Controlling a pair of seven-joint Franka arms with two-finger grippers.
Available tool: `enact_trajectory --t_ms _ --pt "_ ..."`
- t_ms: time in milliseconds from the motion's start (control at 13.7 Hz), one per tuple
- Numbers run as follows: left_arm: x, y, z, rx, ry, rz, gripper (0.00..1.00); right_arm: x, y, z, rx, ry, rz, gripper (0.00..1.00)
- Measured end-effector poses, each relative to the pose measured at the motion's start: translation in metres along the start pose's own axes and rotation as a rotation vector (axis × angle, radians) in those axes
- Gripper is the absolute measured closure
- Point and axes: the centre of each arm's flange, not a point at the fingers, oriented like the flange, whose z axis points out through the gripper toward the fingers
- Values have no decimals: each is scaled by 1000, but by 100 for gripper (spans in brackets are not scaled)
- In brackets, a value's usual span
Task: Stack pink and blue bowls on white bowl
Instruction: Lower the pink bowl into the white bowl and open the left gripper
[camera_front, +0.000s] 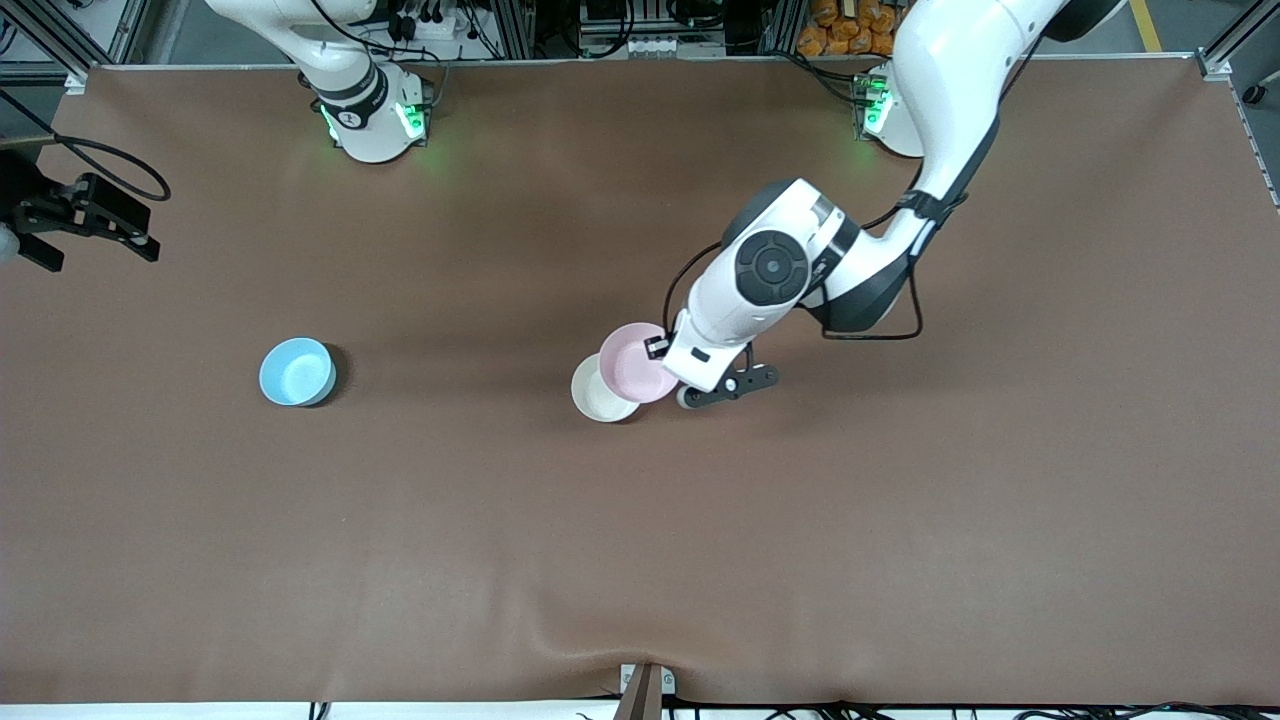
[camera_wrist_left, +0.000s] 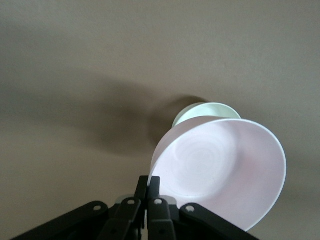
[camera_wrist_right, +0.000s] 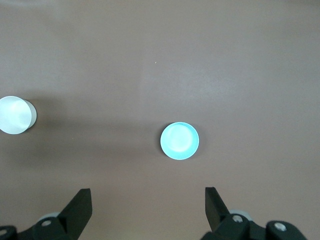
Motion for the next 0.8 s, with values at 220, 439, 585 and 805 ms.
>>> enact_trajectory --t_ms 220,439,585,805 --pt "-10 11 30 13 10 -20 97 0 0 0 0 0 0 0" --pt "-23 25 62 7 45 -36 97 0 0 0 1 0 0 0" --pt "-23 27 75 -2 53 -36 97 0 0 0 1 0 0 0" --pt "-16 25 80 -3 56 -44 97 0 0 0 1 0 1 0"
